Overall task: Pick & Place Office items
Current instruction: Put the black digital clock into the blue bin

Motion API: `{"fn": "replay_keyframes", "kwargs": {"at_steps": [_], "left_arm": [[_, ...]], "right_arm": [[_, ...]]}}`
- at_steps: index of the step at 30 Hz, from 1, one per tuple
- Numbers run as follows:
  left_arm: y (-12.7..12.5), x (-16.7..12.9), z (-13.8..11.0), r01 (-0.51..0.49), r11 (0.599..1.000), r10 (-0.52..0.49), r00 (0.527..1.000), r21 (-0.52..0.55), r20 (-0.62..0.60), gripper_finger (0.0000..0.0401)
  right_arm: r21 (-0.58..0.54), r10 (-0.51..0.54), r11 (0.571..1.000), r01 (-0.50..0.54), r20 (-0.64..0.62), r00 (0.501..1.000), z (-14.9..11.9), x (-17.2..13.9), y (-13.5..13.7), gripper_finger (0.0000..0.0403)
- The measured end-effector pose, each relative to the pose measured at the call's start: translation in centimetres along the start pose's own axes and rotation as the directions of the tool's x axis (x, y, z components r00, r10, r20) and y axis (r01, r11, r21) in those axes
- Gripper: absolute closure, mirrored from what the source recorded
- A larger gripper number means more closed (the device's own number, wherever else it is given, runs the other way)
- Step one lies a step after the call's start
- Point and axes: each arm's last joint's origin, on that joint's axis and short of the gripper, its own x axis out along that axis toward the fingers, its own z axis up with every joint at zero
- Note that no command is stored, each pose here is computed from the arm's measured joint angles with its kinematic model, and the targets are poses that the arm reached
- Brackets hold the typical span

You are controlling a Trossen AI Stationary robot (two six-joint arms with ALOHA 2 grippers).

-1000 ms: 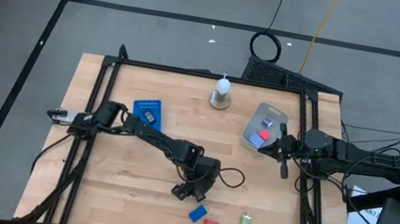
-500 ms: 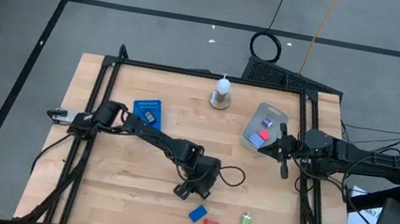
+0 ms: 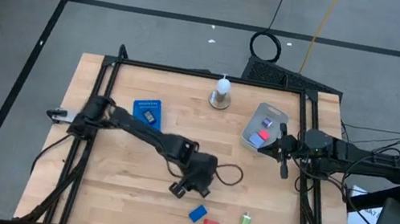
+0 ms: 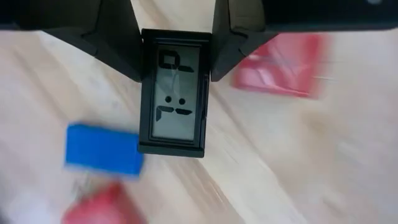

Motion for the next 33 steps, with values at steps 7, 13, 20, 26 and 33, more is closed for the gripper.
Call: {"fn": "replay_keyframes", "kwargs": {"at_steps": [7,13,20,26,33], "left_arm": [[-1.5,-8.5,0.1,-0.111,0.994,0.111,0.989,-0.005,0.100,0.0253],[-3.7,-14.2,-4.3,-0.192,0.979,0.203,0.956,-0.074,0.211,0.0253],[-6.7,-16.8,-12.3,-0.401,0.889,0.459,0.776,-0.222,0.433,0.0253],[-9.1,-18.3,-18.0,-0.522,0.775,0.624,0.543,-0.356,0.563,0.0253],[-9.9,-18.3,-22.5,-0.505,0.727,0.677,0.411,-0.466,0.611,0.0253]], "right_arm": [[0.002,0.000,1.000,0.000,-0.001,1.000,0.0,0.0,0.0,0.0403],[0.001,0.000,1.000,0.000,0.004,1.000,0.0,0.0,0.0,0.0403],[0.007,0.002,1.000,-0.002,0.066,0.998,0.6,0.0,0.0,0.0403],[-0.009,0.007,1.000,-0.006,0.122,0.993,1.2,-0.1,0.0,0.0403],[-0.036,0.032,0.999,-0.026,0.154,0.988,1.1,0.1,0.1,0.0403]]}}
